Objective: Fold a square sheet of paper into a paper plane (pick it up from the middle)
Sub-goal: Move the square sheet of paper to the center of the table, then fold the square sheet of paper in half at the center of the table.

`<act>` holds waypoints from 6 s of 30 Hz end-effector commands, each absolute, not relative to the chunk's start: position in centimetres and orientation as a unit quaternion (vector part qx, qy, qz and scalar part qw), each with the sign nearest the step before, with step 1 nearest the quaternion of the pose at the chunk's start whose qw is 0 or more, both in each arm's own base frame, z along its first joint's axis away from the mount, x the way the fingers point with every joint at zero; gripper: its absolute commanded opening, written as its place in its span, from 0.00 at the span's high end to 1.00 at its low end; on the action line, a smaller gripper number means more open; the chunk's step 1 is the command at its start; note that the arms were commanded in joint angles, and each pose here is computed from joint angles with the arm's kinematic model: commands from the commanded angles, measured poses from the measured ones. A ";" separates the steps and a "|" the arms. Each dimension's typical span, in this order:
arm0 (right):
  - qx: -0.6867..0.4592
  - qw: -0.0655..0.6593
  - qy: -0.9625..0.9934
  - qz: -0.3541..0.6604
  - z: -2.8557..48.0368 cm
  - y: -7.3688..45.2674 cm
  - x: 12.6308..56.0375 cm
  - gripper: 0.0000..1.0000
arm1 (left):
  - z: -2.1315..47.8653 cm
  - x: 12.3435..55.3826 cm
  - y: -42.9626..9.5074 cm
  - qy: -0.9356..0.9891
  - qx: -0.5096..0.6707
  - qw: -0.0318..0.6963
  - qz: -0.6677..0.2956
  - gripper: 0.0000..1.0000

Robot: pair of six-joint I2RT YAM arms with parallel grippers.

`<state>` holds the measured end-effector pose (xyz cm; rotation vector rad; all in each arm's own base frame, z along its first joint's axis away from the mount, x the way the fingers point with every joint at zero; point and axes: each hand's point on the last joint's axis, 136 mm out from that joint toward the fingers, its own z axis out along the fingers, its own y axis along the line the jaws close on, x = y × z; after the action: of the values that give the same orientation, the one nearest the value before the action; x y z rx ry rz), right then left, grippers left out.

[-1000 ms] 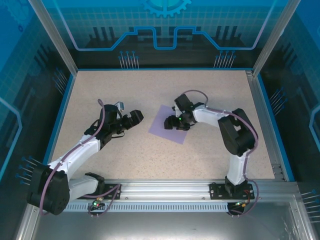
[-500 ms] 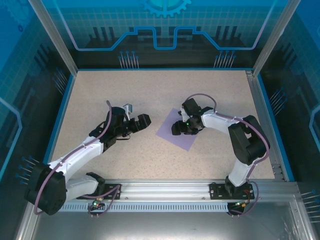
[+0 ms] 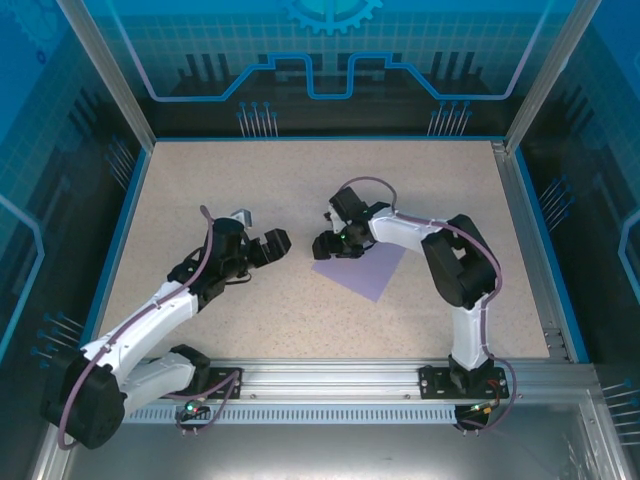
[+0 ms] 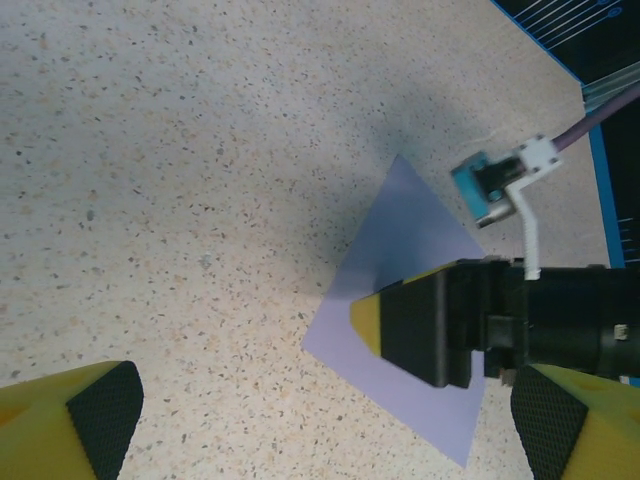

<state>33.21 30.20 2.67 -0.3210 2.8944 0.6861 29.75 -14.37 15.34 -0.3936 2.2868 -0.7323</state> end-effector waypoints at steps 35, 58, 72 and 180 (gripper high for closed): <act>-0.045 0.087 0.995 0.010 4.6 21.8 31.3 0.16 | 15.3 31.3 -16.5 0.889 -0.068 0.350 -0.288 0.01; -0.230 0.041 0.972 -0.021 1.1 24.0 29.5 0.17 | 14.7 31.2 -16.8 0.894 -0.058 0.338 -0.288 0.01; -0.074 0.083 0.994 0.018 6.1 22.7 30.8 0.01 | 15.1 31.8 -15.8 0.881 -0.101 0.351 -0.301 0.01; -0.049 0.081 0.873 0.478 14.8 30.5 32.3 0.63 | 15.4 32.5 -17.2 0.863 -0.119 0.264 -0.414 0.01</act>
<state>32.55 28.59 13.51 -0.1279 2.6929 1.1309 31.98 -15.70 13.09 -0.3535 2.3790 -0.9474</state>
